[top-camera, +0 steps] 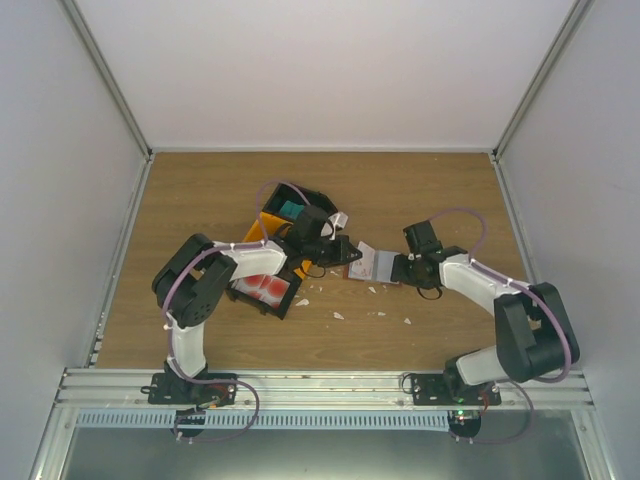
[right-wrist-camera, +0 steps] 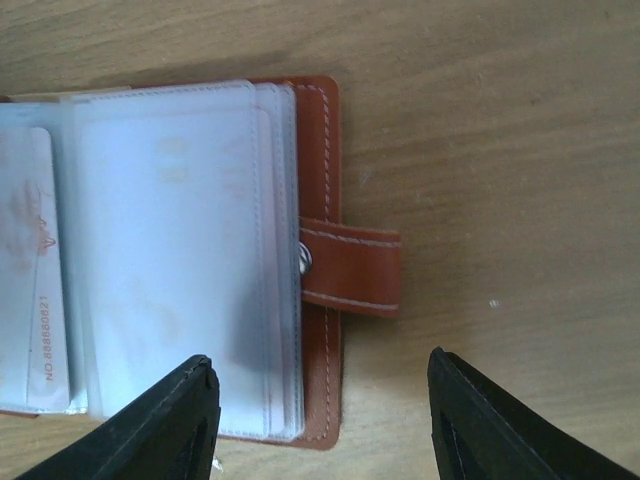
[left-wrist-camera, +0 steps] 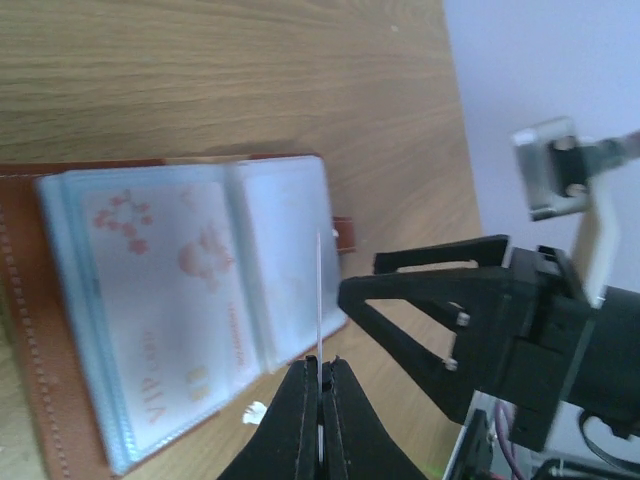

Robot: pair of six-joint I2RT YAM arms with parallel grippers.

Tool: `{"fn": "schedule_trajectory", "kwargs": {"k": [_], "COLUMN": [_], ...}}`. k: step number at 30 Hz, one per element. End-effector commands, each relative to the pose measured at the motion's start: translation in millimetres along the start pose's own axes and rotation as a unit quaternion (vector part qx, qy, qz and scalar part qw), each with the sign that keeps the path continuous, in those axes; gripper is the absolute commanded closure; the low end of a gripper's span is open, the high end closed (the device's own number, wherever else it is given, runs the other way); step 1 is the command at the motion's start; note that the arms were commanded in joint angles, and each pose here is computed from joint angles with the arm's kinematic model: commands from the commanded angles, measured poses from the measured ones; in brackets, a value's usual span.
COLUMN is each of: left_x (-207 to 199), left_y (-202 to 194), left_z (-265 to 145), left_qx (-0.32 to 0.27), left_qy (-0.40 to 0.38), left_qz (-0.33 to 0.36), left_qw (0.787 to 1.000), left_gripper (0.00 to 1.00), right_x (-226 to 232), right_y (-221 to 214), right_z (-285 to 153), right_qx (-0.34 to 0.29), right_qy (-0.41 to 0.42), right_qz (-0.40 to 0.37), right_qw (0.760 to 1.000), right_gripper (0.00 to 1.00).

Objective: Put the credit cards into the card holder
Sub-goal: Insert the credit card into the card holder.

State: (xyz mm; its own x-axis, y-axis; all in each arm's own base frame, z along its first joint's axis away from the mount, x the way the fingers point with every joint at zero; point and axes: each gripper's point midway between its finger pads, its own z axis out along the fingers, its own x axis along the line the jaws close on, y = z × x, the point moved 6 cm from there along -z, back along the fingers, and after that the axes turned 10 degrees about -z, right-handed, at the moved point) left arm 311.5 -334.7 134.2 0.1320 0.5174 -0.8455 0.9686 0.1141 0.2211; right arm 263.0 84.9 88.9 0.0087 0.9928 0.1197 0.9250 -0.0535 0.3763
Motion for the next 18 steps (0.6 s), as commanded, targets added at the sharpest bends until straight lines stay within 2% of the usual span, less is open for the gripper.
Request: {"fn": "schedule_trajectory", "kwargs": {"k": [1, 10, 18], "left_x": [-11.8, 8.0, 18.6], "left_y": [21.7, 18.4, 13.4], "left_z": [7.7, 30.3, 40.7], "left_qx": [-0.055, -0.059, -0.087], "left_qy": [-0.015, 0.02, 0.055], "left_qz": [-0.01, -0.034, -0.056], "left_qw": [0.998, 0.997, 0.993], "left_gripper": [1.0, 1.0, 1.0], "right_x": [4.4, 3.7, 4.4], "right_y": [14.6, 9.2, 1.1], "right_z": [-2.4, 14.3, 21.6], "right_qx": [-0.004, 0.027, 0.05], "right_qy": [0.003, -0.002, 0.003], "right_qz": [-0.024, -0.034, -0.021], "right_qw": [1.0, 0.999, 0.999], "right_gripper": [0.41, 0.39, 0.49]}}
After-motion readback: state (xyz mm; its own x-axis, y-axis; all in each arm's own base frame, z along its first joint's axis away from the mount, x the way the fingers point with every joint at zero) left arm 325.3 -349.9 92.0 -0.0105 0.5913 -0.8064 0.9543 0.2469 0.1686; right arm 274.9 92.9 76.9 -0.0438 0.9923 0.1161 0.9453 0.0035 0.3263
